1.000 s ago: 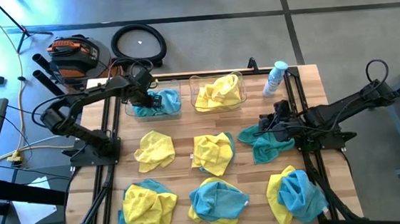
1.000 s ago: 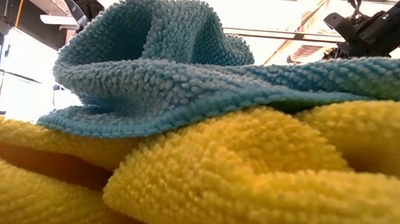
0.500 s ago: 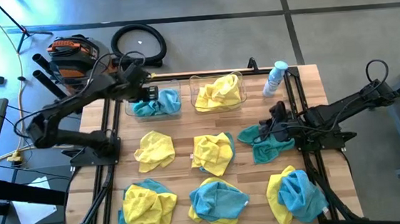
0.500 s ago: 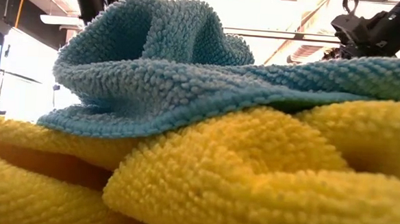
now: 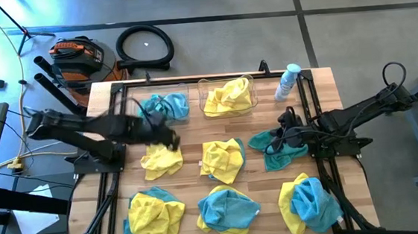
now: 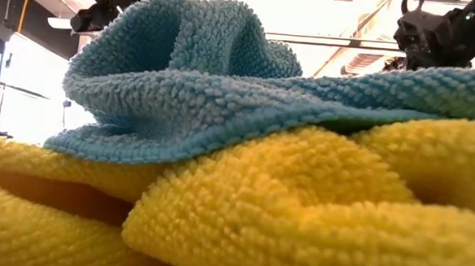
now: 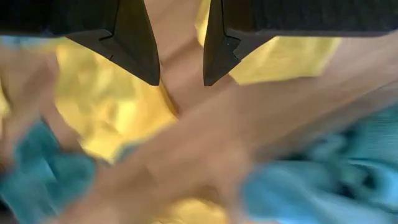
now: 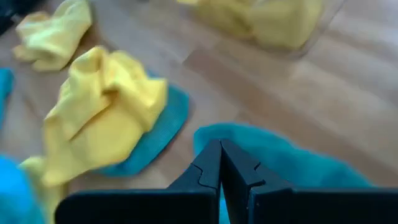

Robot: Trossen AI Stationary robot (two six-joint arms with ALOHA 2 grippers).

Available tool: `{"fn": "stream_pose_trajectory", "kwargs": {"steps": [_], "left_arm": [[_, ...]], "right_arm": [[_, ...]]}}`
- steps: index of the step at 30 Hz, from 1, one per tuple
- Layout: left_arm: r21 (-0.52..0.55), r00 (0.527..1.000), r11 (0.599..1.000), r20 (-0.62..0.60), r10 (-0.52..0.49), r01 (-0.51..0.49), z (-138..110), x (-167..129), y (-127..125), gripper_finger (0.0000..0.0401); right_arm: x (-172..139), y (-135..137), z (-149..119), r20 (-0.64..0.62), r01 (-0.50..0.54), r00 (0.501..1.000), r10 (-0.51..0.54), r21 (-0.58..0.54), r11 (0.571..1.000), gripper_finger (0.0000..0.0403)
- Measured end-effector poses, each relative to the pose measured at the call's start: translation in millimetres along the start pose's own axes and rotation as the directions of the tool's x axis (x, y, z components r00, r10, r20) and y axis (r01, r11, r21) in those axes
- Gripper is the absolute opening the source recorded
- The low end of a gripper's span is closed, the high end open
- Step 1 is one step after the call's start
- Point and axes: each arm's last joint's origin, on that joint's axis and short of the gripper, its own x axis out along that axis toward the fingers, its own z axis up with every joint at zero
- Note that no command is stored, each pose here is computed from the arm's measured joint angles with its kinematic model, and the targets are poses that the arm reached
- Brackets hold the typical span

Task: Sort microfiber towel by color & place in baskets
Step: Put the blue towel into the left transparent bin

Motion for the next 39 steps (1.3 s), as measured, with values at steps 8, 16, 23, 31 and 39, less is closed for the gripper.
{"fn": "stream_pose_trajectory", "kwargs": {"steps": [8,16,23,31,39], "left_arm": [[0.27,0.997,0.963,-0.073,0.009,0.011,-36.0,12.3,-24.2,0.0113],[0.424,0.992,0.898,-0.09,-0.085,0.116,-50.8,14.6,-17.7,0.0113],[0.425,0.98,0.884,-0.13,-0.152,0.194,-59.6,22.4,9.5,0.0113],[0.418,0.975,0.883,-0.15,-0.163,0.212,-65.9,22.9,30.7,0.0113],[0.445,0.97,0.863,-0.161,-0.184,0.238,-66.7,20.3,35.6,0.0113]], "right_arm": [[-33.4,25.0,23.4,-0.145,-0.075,0.986,0.088,0.093,0.993,0.0],[-70.8,74.2,38.1,-0.375,0.181,0.913,-0.159,0.025,0.983,0.0],[-82.8,104.3,21.4,-0.566,0.321,0.786,-0.25,0.027,0.947,0.0001],[-94.6,117.3,-20.4,-0.746,0.501,0.606,-0.276,0.088,0.861,0.0055],[-103.6,127.0,-59.5,-0.773,0.606,0.547,-0.322,0.1,0.789,0.0155]]}}
